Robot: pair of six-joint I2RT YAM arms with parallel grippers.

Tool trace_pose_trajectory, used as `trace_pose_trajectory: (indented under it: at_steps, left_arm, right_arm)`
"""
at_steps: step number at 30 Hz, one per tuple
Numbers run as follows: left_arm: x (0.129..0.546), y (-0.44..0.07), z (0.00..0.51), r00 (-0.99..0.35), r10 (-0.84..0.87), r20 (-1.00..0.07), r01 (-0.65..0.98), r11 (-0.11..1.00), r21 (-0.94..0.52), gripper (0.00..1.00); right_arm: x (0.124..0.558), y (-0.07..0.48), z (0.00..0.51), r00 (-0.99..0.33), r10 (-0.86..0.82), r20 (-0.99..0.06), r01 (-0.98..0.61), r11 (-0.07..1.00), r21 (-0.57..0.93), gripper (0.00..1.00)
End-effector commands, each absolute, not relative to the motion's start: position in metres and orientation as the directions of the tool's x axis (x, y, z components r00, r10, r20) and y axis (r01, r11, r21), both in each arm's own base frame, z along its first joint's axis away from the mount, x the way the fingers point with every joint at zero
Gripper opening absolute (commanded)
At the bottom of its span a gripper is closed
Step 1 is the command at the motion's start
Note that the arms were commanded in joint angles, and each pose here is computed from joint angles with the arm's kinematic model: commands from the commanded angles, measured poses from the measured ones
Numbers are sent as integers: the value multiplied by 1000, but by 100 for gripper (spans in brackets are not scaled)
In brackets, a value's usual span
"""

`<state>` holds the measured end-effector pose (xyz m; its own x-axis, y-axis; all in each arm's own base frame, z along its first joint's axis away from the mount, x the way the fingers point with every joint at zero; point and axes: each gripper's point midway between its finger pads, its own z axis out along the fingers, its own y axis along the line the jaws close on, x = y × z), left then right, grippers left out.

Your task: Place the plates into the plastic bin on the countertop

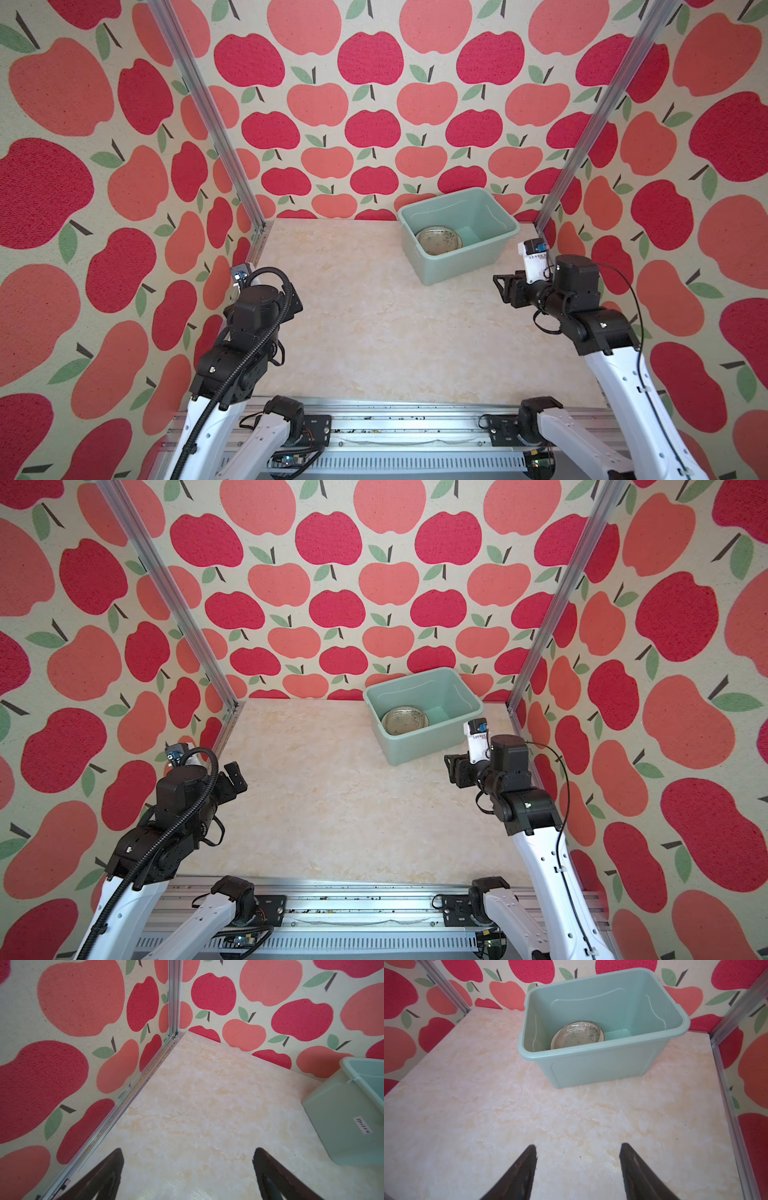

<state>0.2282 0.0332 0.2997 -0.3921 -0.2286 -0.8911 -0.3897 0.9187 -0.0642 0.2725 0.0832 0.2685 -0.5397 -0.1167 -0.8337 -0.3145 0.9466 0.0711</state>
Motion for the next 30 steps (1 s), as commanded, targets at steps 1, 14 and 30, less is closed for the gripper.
trace_pose_trajectory:
  at_steps: [1,14,30]
  left_arm:
    - [235,53,291,-339,-211,-917,-454,890,-37,99]
    - [304,90,170,-344,-374,-861,-477,860,-182,99]
    - [373,87,108,-297,-208,-932,-335,937,-102,99]
  right_arm:
    - [282,51,235,-527,-127,-840,-178,983,-37,68]
    - [317,-5,141,-510,-1,-860,66,997,-40,72]
    - [378,4,120,-316,-31,-948,2,999,-33,76]
